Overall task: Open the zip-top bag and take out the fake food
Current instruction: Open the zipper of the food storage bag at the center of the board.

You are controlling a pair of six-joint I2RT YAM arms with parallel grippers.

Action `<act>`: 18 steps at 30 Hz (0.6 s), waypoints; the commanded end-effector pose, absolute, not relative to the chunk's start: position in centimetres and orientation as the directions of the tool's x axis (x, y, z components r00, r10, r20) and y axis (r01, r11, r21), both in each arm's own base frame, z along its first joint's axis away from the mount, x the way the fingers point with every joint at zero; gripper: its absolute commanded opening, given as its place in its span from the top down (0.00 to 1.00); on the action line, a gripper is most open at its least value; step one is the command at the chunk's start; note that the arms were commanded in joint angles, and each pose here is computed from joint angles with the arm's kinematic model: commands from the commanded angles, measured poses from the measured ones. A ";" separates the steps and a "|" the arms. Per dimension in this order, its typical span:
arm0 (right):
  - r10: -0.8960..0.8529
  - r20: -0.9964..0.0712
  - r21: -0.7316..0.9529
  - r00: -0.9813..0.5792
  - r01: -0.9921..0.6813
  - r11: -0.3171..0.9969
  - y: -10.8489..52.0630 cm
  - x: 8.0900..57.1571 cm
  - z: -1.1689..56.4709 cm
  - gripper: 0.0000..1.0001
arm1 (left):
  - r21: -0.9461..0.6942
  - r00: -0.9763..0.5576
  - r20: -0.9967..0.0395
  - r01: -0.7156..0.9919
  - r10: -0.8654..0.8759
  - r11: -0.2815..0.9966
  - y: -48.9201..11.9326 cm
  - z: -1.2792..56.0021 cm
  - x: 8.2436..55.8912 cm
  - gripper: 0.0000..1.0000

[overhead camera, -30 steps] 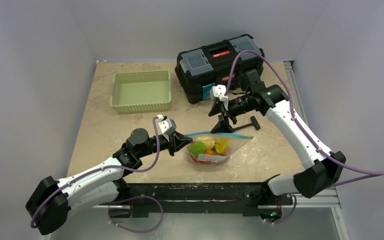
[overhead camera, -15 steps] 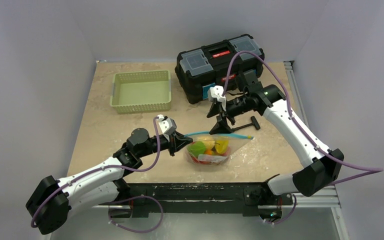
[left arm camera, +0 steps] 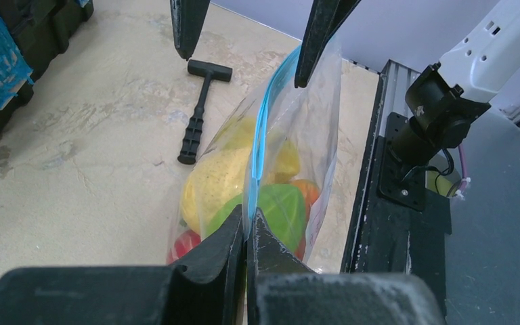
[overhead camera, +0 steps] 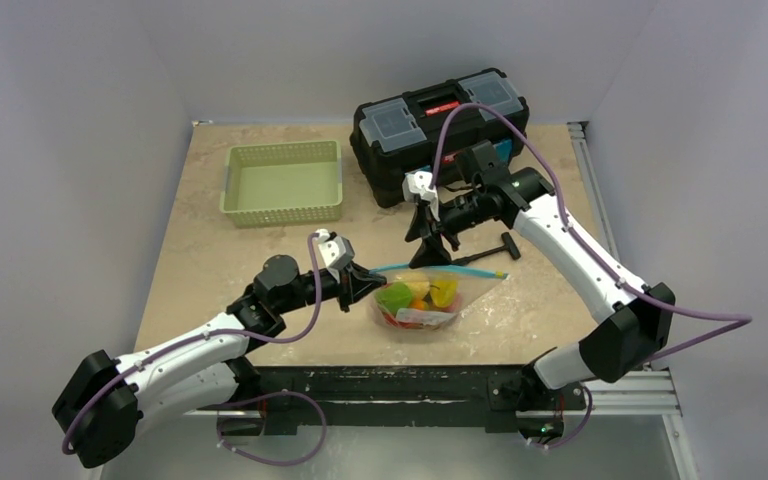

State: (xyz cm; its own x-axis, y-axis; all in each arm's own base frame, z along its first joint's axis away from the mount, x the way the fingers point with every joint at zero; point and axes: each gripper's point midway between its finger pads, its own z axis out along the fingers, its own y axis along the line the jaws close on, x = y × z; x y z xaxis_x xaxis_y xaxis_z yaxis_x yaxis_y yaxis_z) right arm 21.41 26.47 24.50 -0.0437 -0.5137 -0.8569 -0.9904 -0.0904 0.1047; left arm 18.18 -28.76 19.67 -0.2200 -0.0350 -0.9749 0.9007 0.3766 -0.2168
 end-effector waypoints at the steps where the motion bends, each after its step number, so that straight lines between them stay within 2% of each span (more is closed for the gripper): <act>1: -0.473 -0.881 0.071 -0.006 -0.990 -0.118 27.7 21.0 26.3 0.43 | -0.149 -0.150 -0.988 0.924 -0.025 0.351 -29.2 21.2 18.5 1.00; 11: -0.464 -0.886 0.074 0.004 -0.986 -0.150 27.7 19.9 26.5 0.45 | -0.088 -0.095 -0.995 0.947 0.008 0.310 -29.4 21.3 17.9 1.00; 15: -0.421 -0.905 0.052 0.059 -0.968 -0.245 27.2 17.8 27.8 0.44 | -0.087 -0.088 -0.996 0.947 -0.010 0.308 -29.1 21.8 17.6 1.00; 18: -0.438 -0.896 0.023 0.081 -0.974 -0.226 26.7 17.8 27.9 0.43 | -0.105 -0.102 -0.994 0.943 -0.027 0.317 -28.9 21.8 17.4 1.00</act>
